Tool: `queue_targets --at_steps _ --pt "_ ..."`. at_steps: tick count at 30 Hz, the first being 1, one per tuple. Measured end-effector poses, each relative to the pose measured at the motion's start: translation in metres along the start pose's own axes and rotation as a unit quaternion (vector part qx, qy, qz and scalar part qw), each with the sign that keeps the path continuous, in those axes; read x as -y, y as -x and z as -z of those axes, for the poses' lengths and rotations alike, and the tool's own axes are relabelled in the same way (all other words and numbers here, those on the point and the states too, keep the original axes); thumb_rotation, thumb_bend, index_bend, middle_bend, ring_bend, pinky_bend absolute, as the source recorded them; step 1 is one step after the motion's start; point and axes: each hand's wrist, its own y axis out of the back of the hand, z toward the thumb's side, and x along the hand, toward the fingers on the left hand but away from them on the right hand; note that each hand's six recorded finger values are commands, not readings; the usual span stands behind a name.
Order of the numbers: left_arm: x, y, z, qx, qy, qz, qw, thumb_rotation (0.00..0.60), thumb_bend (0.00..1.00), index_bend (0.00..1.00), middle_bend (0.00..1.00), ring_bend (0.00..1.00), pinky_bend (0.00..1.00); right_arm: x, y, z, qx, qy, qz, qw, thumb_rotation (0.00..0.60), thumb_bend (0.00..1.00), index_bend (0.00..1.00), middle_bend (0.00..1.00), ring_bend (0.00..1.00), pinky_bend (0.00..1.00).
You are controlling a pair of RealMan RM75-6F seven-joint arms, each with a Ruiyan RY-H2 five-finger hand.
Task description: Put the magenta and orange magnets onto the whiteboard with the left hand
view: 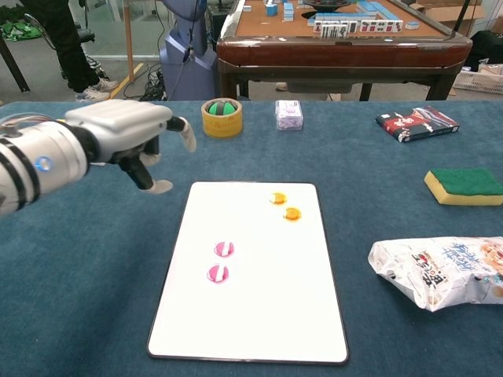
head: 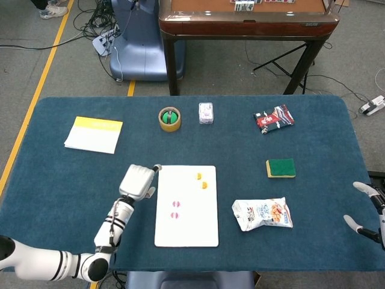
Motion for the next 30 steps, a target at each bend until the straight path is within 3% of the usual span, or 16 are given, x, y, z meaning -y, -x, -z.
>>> queue_targets --at_steps 6,13,16,19,21,25,30 --pt "-0.005 0.030 0.041 -0.029 0.000 -0.041 0.9987 0.600 0.31 0.33 0.78 0.84 1.00 0.008 0.004 -0.004 -0.002 -0.011 -0.013 0.9999 0.600 0.06 0.26 0.32 0.31 0.42" --pt "-0.008 0.069 0.092 -0.070 -0.031 -0.087 0.9933 0.600 0.31 0.33 0.68 0.76 0.99 0.016 0.008 -0.009 -0.002 -0.023 -0.024 0.9994 0.600 0.06 0.26 0.32 0.31 0.42" --pt "-0.008 0.086 0.110 -0.084 -0.039 -0.097 0.9910 0.600 0.31 0.33 0.61 0.67 0.92 0.019 0.009 -0.010 -0.001 -0.027 -0.028 0.9992 0.600 0.06 0.26 0.32 0.31 0.42" --pt "-0.006 0.100 0.126 -0.097 -0.054 -0.086 0.9901 0.600 0.31 0.30 0.41 0.45 0.73 0.021 0.010 -0.011 -0.001 -0.030 -0.031 0.9991 0.600 0.06 0.26 0.32 0.31 0.42" --pt "-0.006 0.110 0.134 -0.108 -0.058 -0.071 0.9899 0.600 0.31 0.29 0.35 0.38 0.64 0.022 0.011 -0.012 -0.001 -0.032 -0.033 0.9990 0.600 0.06 0.26 0.32 0.31 0.42" --pt "-0.005 0.135 0.151 -0.136 -0.060 -0.050 0.9877 0.600 0.31 0.29 0.32 0.34 0.58 0.025 0.013 -0.012 -0.001 -0.035 -0.038 0.9987 0.600 0.06 0.26 0.32 0.31 0.42" --pt "0.000 0.162 0.162 -0.152 -0.046 -0.049 0.9861 0.600 0.31 0.29 0.32 0.34 0.56 0.030 0.015 -0.013 0.001 -0.041 -0.045 0.9982 0.600 0.06 0.26 0.32 0.31 0.42"
